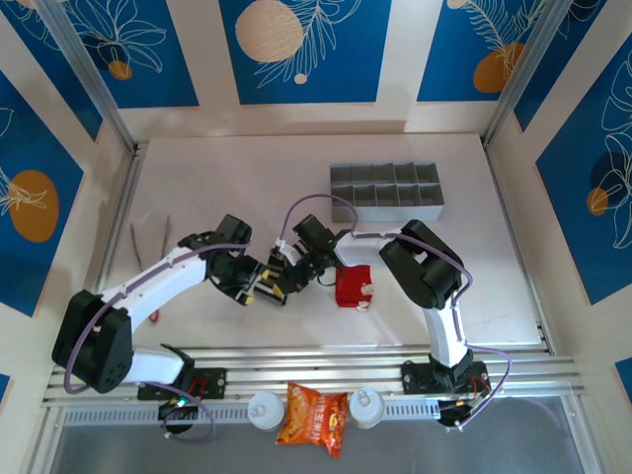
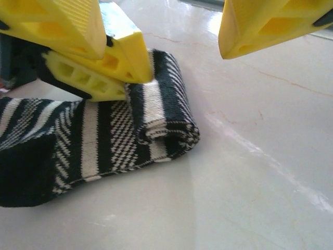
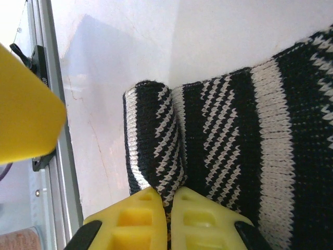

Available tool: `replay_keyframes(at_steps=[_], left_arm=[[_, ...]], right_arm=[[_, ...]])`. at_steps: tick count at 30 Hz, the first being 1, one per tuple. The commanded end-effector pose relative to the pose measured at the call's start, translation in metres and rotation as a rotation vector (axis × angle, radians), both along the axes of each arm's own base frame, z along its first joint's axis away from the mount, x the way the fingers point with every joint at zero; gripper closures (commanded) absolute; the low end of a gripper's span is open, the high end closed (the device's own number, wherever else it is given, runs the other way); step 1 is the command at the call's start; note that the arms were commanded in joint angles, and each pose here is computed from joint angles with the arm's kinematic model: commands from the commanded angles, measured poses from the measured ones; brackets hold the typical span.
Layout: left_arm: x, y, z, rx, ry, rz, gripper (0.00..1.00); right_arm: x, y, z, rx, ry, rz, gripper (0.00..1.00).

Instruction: Roll the socks

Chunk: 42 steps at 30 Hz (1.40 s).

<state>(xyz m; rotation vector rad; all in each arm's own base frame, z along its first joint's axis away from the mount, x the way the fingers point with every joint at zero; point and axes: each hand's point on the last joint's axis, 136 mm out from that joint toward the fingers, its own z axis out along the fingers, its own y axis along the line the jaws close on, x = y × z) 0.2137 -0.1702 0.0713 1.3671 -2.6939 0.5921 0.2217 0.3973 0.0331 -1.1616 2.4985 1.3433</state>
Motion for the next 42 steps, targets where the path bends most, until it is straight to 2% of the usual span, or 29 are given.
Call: replay_keyframes(at_steps=[1, 6, 12, 15, 18, 24, 26, 28, 30, 34, 38, 42], left_arm=[[-0.002, -0.003, -0.014, -0.032, -0.014, 0.000, 0.47], [0.000, -0.007, -0.031, -0.027, 0.013, -0.032, 0.50], [0.012, -0.009, -0.043, -0.004, -0.011, -0.062, 0.51], [0.004, -0.008, -0.053, 0.016, 0.042, -0.083, 0.56], [-0.012, -0.001, -0.065, 0.043, 0.111, -0.082, 0.59], [-0.023, 0.006, -0.071, 0.073, 0.162, -0.079, 0.62], [-0.022, 0.006, -0.069, 0.076, 0.159, -0.081, 0.62], [-0.021, 0.005, -0.068, 0.076, 0.160, -0.083, 0.62], [-0.020, 0.004, -0.067, 0.073, 0.160, -0.083, 0.62], [-0.017, 0.001, -0.064, 0.069, 0.157, -0.087, 0.62], [-0.016, -0.001, -0.063, 0.063, 0.162, -0.091, 0.63], [-0.016, -0.003, -0.062, 0.055, 0.164, -0.091, 0.63]], right_arm=[[-0.012, -0.008, -0.012, -0.072, 0.110, -0.002, 1.00], [-0.012, -0.013, -0.019, -0.109, 0.095, -0.011, 1.00], [-0.010, -0.019, -0.026, -0.146, 0.058, -0.026, 0.99], [-0.005, -0.022, -0.029, -0.178, 0.006, -0.037, 0.89], [0.000, -0.024, -0.023, -0.177, -0.091, -0.040, 0.78], [0.004, -0.026, 0.011, -0.097, -0.414, -0.036, 0.61], [-0.001, -0.028, 0.025, -0.044, -0.535, -0.036, 0.58], [-0.010, -0.030, 0.033, -0.010, -0.641, -0.021, 0.52], [-0.018, -0.028, 0.037, -0.020, -0.733, 0.005, 0.46], [-0.030, -0.015, 0.036, -0.057, -0.851, 0.074, 0.44], [-0.019, -0.003, 0.025, -0.148, -0.954, 0.076, 0.44], [-0.017, 0.004, 0.011, -0.193, -0.985, 0.111, 0.45]])
